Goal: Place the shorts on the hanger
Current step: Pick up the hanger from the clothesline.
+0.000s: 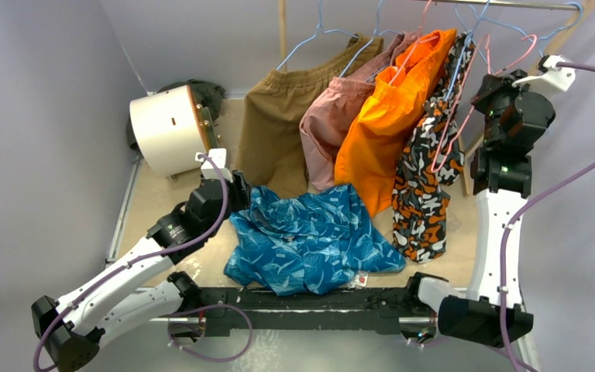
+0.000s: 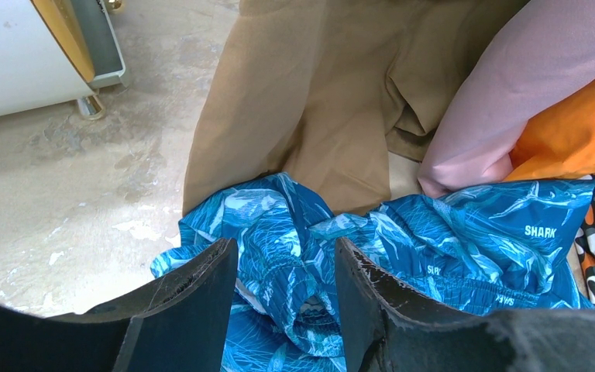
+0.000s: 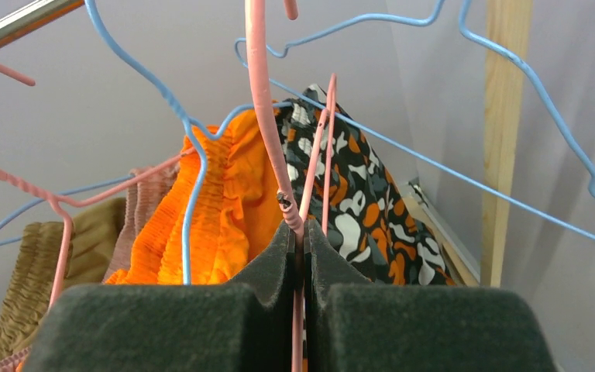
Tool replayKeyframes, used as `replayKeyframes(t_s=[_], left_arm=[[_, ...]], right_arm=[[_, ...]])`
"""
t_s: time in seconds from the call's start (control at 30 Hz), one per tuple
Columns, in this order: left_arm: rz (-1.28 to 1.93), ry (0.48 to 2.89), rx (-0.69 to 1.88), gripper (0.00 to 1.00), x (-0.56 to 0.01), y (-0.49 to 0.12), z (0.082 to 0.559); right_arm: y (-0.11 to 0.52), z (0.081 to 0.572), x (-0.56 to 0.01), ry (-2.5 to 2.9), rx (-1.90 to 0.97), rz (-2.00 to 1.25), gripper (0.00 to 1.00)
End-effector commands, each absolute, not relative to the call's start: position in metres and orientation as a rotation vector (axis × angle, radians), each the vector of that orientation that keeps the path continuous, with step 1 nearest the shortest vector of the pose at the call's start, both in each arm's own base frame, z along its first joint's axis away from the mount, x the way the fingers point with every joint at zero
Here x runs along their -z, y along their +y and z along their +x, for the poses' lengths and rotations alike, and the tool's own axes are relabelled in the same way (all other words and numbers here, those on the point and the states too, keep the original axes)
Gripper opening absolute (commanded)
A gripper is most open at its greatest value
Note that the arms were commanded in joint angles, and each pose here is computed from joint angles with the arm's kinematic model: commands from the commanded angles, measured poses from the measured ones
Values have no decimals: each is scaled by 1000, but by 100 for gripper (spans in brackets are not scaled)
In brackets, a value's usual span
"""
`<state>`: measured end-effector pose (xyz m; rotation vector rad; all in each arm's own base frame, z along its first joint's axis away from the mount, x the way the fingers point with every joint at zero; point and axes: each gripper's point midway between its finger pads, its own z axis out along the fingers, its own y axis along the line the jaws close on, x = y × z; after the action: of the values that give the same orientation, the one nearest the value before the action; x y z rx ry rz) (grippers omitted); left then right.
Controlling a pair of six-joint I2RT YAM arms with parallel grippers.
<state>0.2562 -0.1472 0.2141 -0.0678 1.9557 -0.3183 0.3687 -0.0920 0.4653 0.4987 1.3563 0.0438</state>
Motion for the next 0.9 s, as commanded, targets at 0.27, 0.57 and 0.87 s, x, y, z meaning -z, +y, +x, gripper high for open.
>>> replayKeyframes(t_s=[0.27, 0.57, 0.87], left_arm=[[-106, 1906, 332, 48, -233, -150, 267], [-126, 1909, 268, 48, -229, -141, 269], [-153, 1897, 214, 48, -230, -130, 270]], right_arm=[[-76, 308, -484, 1380, -39, 554, 0], [-57, 256, -468, 1473, -76, 596, 0], [-44, 175, -487, 1415, -91, 623, 0]])
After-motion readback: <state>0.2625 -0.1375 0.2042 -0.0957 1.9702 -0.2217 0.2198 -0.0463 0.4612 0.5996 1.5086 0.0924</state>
